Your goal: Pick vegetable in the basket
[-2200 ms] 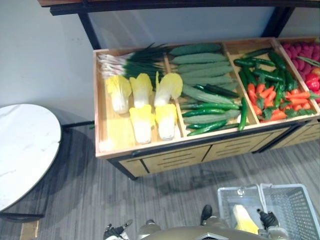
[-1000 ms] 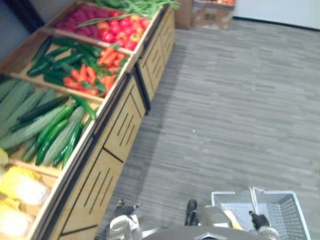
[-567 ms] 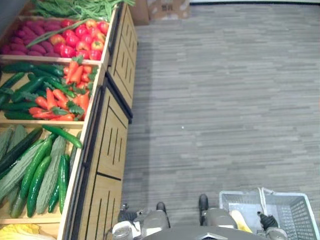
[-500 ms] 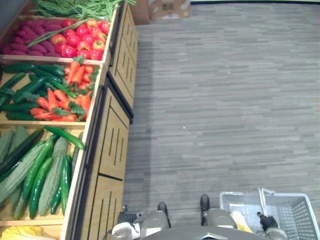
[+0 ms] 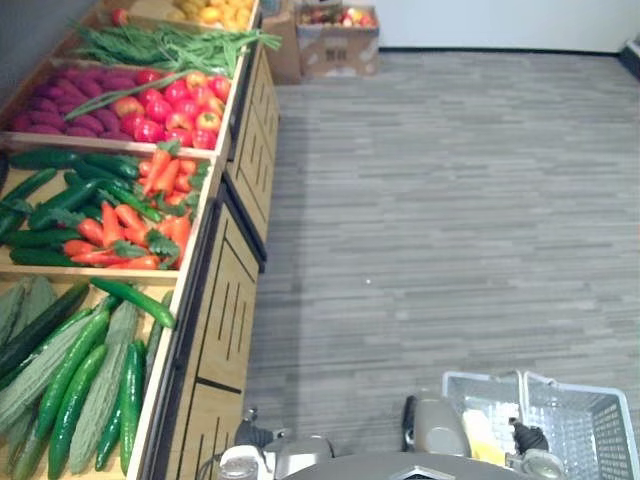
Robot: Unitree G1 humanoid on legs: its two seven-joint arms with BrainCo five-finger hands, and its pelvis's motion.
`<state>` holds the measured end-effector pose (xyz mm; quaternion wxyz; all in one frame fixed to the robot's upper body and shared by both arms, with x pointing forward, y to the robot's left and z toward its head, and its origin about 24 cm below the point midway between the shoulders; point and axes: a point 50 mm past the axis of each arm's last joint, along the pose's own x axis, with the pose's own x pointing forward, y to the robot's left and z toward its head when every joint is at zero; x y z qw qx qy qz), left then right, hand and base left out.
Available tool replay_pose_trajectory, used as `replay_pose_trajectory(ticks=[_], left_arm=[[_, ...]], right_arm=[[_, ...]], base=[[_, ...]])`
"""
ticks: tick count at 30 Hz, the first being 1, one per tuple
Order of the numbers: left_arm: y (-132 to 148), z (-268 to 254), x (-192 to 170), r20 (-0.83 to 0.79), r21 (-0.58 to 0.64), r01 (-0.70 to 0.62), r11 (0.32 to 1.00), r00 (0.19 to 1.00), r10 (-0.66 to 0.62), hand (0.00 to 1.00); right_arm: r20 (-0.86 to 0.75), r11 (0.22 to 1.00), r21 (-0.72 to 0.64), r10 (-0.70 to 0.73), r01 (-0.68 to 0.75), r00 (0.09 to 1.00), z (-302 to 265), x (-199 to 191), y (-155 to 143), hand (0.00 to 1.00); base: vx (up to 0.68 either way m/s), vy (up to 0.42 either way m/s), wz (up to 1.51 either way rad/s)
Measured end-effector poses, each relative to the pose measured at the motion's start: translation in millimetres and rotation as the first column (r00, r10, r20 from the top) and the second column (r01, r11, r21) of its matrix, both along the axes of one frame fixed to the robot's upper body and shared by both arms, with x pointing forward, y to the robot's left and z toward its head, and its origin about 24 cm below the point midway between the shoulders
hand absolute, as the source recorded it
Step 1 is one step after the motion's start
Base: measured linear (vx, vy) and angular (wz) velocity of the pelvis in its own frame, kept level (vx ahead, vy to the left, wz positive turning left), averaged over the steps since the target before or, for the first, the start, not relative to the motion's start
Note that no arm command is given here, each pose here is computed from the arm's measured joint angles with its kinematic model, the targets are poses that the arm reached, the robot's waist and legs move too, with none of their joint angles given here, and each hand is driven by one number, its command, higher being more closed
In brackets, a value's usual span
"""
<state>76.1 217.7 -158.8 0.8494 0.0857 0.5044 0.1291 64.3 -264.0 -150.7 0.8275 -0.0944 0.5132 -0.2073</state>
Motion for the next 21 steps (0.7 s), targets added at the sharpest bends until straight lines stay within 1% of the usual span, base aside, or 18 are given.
replay_pose_trajectory(ticks=[2, 3, 4, 6, 8, 12, 18, 21], left_arm=[[0, 1, 4, 0.014, -0.004, -0.022, 1.0, 1.0, 0.023, 0.0], [-1, 1, 7, 0.026, -0.013, -0.057, 0.998, 0.998, 0.057, 0.0], [-4, 1, 10, 0.039, -0.03, -0.098, 0.995, 0.994, 0.099, 0.0], [-8, 2, 15, 0.063, -0.048, -0.124, 0.991, 0.99, 0.127, 0.0], [-8, 1, 12, 0.059, -0.052, -0.152, 0.987, 0.986, 0.155, 0.0], [-6, 6, 20, 0.1, -0.045, -0.148, 0.988, 0.983, 0.152, 0.0], [3, 14, 34, 0.17, -0.035, -0.168, 0.985, 0.971, 0.171, 0.0], [0, 15, 41, 0.18, -0.03, -0.163, 0.986, 0.97, 0.166, 0.0]], right_arm=[[-0.03, 0.999, 0.019, -0.05, 0.05, 0.998, -4, -13, 4, 1.0], [-0.052, 0.996, 0.034, -0.086, 0.087, 0.995, -6, -20, 6, 1.0], [-0.06, 0.994, 0.028, -0.102, 0.104, 0.993, -6, -23, 4, 1.0], [-0.038, 0.987, 0.028, -0.157, 0.158, 0.987, -5, -22, 0, 1.0], [-0.032, 0.982, 0.026, -0.189, 0.19, 0.981, -4, -25, -3, 1.0], [-0.089, 0.979, 0.02, -0.198, 0.201, 0.976, -5, -42, -4, 1.0], [-0.066, 0.981, -0.012, -0.192, 0.192, 0.979, -1, -35, -15, 1.0], [-0.045, 0.98, -0.033, -0.197, 0.196, 0.979, 3, -31, -24, 1.0]], base=[[0.42, -0.315, 0.36], [0.39, -0.322, 0.29], [0.32, -0.271, 0.26], [0.35, -0.271, 0.1], [0.45, -0.361, 0.22], [0.36, -0.243, 0.59], [0.34, -0.072, 0.63], [0.34, 0.066, 0.85]])
